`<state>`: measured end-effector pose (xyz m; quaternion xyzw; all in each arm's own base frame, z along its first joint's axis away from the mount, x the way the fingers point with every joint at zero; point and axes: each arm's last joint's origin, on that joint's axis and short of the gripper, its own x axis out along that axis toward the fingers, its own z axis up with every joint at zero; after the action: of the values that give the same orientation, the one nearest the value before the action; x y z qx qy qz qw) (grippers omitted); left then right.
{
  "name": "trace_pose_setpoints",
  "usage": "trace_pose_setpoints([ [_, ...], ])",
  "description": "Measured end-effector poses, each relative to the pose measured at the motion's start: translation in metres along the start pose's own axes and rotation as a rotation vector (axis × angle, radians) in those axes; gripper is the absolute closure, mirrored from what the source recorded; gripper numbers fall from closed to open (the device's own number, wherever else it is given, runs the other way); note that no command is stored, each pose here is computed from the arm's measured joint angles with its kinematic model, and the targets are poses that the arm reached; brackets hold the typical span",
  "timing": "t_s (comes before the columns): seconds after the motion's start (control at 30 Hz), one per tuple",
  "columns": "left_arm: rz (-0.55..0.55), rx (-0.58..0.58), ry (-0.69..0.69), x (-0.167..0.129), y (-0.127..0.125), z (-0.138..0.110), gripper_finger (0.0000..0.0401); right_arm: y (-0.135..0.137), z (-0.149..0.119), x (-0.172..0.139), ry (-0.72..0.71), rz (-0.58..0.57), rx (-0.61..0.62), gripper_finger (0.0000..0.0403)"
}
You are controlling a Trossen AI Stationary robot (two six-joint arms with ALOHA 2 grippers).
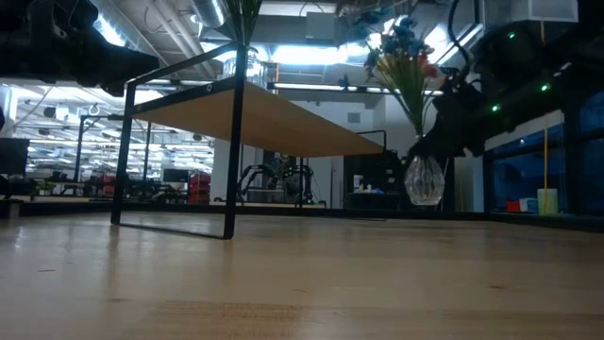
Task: Pick and place flowers into a vace then onto a shelf
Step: Put the transparent flower vase with flowers on the shelf
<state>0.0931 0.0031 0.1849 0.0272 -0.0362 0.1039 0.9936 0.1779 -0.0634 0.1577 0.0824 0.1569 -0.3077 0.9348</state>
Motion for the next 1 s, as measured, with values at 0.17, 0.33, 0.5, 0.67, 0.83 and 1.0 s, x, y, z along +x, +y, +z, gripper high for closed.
trace_pose_setpoints([
  [0.17,0.0,0.0,0.0,0.0,0.0,0.0,0.0397,-0.003,0.009,-0.013,0.022,-0.004,-0.005,0.0286],
  [0.33,0.0,0.0,0.0,0.0,0.0,0.0,0.0397,-0.001,0.028,-0.02,0.032,0.018,-0.012,0.0286],
  [0.5,-0.001,0.0,0.0,0.0,0.0,0.0,0.0397,0.005,0.053,-0.023,-0.019,0.112,-0.049,0.0286],
  [0.67,-0.006,0.0,0.0,0.0,0.0,0.0,0.0397,0.01,0.082,-0.028,-0.045,0.135,-0.091,0.0286],
  [0.83,-0.007,0.0,-0.001,0.0,0.0,0.0,0.0397,0.013,0.109,-0.032,-0.056,0.135,-0.114,0.0286],
  [1.0,-0.008,0.0,-0.001,0.0,0.0,0.0,0.0397,0.019,0.13,-0.028,-0.082,0.176,-0.156,0.0286],
])
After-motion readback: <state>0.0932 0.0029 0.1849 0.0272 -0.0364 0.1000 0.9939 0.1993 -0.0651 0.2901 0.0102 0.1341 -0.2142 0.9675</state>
